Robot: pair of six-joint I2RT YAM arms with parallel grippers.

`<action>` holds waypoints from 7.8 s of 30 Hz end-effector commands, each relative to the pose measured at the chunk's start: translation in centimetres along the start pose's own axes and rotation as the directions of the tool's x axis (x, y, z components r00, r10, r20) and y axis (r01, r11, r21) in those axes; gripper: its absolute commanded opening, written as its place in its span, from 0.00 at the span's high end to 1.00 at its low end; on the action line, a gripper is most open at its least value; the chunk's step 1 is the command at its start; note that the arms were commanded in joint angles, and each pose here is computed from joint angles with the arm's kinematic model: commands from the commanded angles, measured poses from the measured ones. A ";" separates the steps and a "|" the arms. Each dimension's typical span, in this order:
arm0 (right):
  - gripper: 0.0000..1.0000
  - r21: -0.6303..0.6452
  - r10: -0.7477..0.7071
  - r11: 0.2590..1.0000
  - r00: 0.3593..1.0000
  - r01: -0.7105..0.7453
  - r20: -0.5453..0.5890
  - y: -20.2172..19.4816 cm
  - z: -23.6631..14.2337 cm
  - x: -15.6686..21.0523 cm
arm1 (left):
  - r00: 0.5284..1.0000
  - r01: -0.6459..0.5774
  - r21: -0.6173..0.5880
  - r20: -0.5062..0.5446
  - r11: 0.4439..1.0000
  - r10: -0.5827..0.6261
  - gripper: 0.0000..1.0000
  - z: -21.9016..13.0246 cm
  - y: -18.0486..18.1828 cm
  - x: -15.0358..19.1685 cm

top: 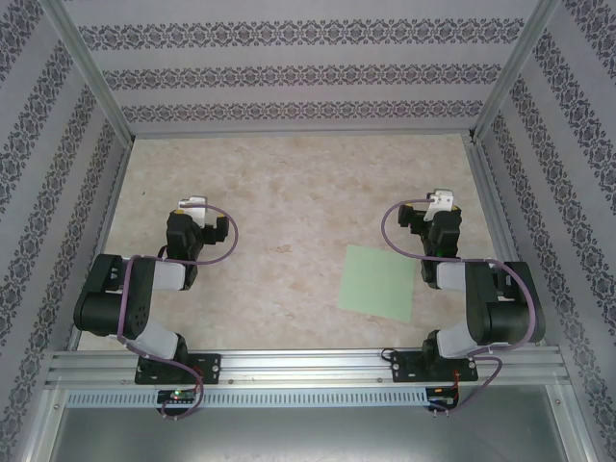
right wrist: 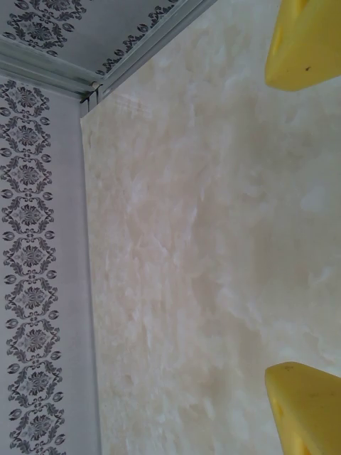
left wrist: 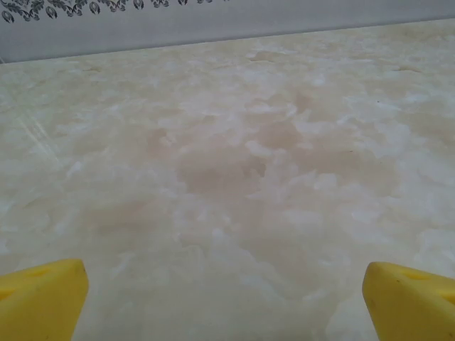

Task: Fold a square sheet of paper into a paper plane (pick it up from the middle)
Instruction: Move the square sheet of paper to the center of the table, then fold the square sheet of paper in half at the center of the table.

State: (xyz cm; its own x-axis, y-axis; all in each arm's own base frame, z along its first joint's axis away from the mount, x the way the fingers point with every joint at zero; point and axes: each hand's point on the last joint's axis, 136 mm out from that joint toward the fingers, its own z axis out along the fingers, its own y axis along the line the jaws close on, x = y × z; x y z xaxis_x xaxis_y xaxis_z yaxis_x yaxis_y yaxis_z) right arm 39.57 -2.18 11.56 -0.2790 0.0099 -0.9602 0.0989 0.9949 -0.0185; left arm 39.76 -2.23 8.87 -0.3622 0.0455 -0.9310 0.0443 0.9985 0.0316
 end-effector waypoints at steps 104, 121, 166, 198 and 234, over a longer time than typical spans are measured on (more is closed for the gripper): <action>0.02 -0.033 0.126 0.944 0.452 -0.329 -0.883 20.4 -8.4 12.0 | 0.893 0.398 0.132 -0.280 0.908 -0.351 0.00 -2.7 -3.3 -11.5; 0.02 -0.223 -0.106 0.969 0.629 -0.109 -0.770 28.4 -2.4 4.4 | 0.854 0.460 0.146 -0.342 0.876 -0.392 0.00 -2.3 -4.3 -10.1; 0.02 -0.060 -0.032 0.998 0.606 -0.027 -0.794 23.3 -6.7 4.8 | 0.777 0.545 0.106 -0.436 0.832 -0.454 0.00 -1.4 -5.0 -8.2; 0.07 0.053 0.048 0.999 0.372 0.002 -0.927 22.3 -4.5 13.8 | 0.765 0.512 0.091 -0.500 0.854 -0.406 0.00 0.0 -5.2 -6.7; 0.64 -0.294 0.054 0.761 0.507 -0.579 -0.860 33.0 -5.6 4.4 | 0.642 0.656 0.166 -0.635 0.736 -0.429 0.07 -0.5 -10.2 -2.7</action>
State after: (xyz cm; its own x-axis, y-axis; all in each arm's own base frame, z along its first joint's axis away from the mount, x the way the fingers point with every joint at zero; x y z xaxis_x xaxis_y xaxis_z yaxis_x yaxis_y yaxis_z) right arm 35.15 27.33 3.31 -0.9733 0.1519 -0.1721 0.0650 0.9015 0.4278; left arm 40.00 -10.72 11.74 -0.8282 -0.3832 -0.4090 -0.0752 0.7990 -0.5966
